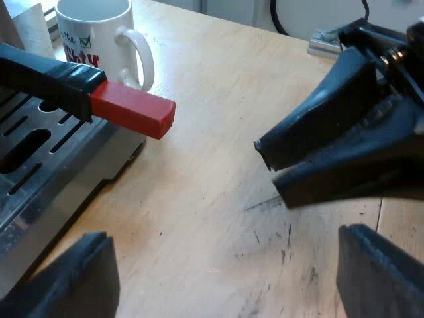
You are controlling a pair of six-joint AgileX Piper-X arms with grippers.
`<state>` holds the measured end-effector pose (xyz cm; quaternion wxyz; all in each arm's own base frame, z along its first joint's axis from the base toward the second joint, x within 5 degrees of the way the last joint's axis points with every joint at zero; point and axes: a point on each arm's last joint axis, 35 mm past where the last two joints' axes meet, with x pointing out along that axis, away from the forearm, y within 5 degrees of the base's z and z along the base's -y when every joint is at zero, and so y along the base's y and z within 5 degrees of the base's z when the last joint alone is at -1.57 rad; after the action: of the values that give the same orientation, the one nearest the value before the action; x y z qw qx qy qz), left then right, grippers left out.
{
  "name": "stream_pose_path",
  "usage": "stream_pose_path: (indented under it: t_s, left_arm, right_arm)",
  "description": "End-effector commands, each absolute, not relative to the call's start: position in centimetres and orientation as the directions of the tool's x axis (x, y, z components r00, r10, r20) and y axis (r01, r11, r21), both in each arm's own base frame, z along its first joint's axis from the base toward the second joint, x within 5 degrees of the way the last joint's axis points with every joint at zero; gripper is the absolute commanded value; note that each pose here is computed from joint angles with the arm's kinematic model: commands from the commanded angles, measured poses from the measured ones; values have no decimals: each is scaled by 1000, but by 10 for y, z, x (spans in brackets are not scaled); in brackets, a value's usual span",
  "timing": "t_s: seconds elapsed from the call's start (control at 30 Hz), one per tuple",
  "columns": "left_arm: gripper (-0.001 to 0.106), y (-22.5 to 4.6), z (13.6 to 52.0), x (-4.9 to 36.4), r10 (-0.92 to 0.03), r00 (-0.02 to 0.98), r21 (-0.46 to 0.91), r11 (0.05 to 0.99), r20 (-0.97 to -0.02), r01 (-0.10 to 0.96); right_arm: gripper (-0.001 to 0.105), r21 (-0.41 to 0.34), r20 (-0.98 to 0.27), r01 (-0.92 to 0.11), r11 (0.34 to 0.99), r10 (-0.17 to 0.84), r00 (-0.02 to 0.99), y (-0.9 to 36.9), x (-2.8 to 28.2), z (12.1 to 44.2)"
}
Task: Grind coffee beans and then tamp
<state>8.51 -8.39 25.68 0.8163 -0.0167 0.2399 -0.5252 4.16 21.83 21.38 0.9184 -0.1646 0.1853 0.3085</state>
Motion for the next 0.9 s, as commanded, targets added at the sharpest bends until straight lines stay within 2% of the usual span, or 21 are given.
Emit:
stream_pose_path:
  t_s: [0.03, 0.17, 0.33, 0.4, 0.53, 0.7, 0.9]
  left_arm:
    - [70, -85, 260, 85, -874, 331, -265, 433, -355, 862]
    - [70, -85, 260, 85, -874, 331, -265, 433, -355, 862]
    - [70, -85, 260, 85, -874, 330, -265, 434, -357, 861]
    - [70, -85, 260, 85, -874, 330, -265, 434, -357, 861]
    - [70, -85, 260, 85, -874, 330, -265, 434, -357, 861]
    - [70, -85, 260, 85, -874, 330, -265, 434, -357, 861]
    - [70, -85, 259, 85, -872, 328, -268, 435, -362, 860]
  right_arm:
    - [8, -195, -410, -596, 779, 487, 771, 218, 42, 218]
    - [6, -202, -387, -552, 809, 452, 804, 217, 44, 218]
    - [6, -217, -316, -429, 877, 352, 881, 213, 46, 220]
    - [6, -217, -318, -425, 879, 348, 882, 214, 46, 219]
    - [6, -165, -334, -407, 898, 338, 880, 219, 47, 209]
    - [6, -152, -303, -373, 915, 316, 899, 230, 48, 199]
    - [6, -181, -301, -356, 917, 293, 908, 239, 49, 183]
